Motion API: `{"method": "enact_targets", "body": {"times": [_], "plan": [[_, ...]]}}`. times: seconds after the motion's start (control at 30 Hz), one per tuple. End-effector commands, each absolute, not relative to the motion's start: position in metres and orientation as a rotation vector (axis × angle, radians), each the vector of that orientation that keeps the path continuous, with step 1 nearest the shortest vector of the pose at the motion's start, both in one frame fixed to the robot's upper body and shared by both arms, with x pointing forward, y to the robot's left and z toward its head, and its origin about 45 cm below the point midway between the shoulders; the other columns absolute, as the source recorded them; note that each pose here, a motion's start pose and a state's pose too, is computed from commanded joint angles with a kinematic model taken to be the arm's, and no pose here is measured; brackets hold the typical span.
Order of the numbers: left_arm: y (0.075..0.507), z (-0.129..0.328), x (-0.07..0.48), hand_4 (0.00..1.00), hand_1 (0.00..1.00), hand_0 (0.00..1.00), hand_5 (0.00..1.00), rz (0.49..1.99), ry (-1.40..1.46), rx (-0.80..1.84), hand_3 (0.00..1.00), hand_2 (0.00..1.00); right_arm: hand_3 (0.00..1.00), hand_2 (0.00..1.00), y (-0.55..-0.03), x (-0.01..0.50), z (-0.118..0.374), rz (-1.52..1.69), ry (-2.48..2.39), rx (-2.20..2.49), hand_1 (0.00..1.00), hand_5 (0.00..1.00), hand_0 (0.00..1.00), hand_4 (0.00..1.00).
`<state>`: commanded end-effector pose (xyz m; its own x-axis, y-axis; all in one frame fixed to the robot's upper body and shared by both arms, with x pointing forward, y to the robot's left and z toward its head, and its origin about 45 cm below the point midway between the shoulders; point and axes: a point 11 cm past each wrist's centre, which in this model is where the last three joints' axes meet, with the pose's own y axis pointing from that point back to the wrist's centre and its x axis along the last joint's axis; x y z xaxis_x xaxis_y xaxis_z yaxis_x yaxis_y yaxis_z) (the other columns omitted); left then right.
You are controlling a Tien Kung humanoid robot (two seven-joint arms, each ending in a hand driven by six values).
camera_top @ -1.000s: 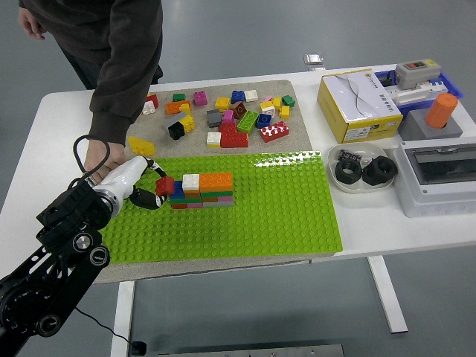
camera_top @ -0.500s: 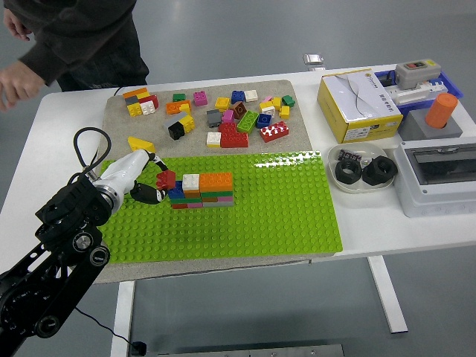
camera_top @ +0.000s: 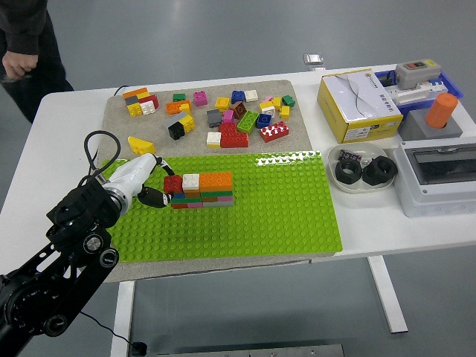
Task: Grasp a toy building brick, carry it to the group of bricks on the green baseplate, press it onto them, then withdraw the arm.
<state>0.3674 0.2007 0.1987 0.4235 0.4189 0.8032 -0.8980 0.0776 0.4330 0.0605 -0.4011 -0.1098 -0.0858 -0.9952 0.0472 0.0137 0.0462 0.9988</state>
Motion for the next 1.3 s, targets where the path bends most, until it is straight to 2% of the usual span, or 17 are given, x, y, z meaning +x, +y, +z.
{"method": "enact_targets", "body": {"times": [0.6, 0.63, 0.77, 0.8, 1.3], "plan": [[0.2009, 0.1938, 0.3682, 0.703, 0.911, 0.929, 0.002, 1.065, -0.536, 1.087, 0.441, 0.864, 0.847, 0.733, -0.4007, 0.061, -0.1099, -1.242, -1.287, 1.125, 0.676, 0.998, 0.734, 0.635], [0.2007, 0.1935, 0.3681, 0.622, 0.911, 0.929, 0.002, 1.064, -0.535, 1.087, 0.459, 0.864, 0.847, 0.733, -0.4007, 0.061, -0.1099, -1.242, -1.287, 1.125, 0.677, 0.998, 0.734, 0.635], [0.2004, 0.1923, 0.3675, 0.622, 0.911, 0.929, 0.002, 1.058, -0.531, 1.088, 0.459, 0.864, 0.847, 0.733, -0.4009, 0.0608, -0.1099, -1.243, -1.288, 1.124, 0.677, 0.998, 0.734, 0.635], [0.2003, 0.1921, 0.3675, 0.418, 0.911, 0.929, 0.002, 1.057, -0.53, 1.089, 0.509, 0.87, 0.847, 0.733, -0.4009, 0.0607, -0.1099, -1.243, -1.289, 1.124, 0.676, 0.998, 0.733, 0.635], [0.2001, 0.1893, 0.3662, 0.415, 0.912, 0.929, 0.002, 1.052, -0.519, 1.089, 0.535, 0.876, 0.844, 0.732, -0.401, 0.0581, -0.1102, -1.251, -1.291, 1.119, 0.676, 0.998, 0.733, 0.635]]}}
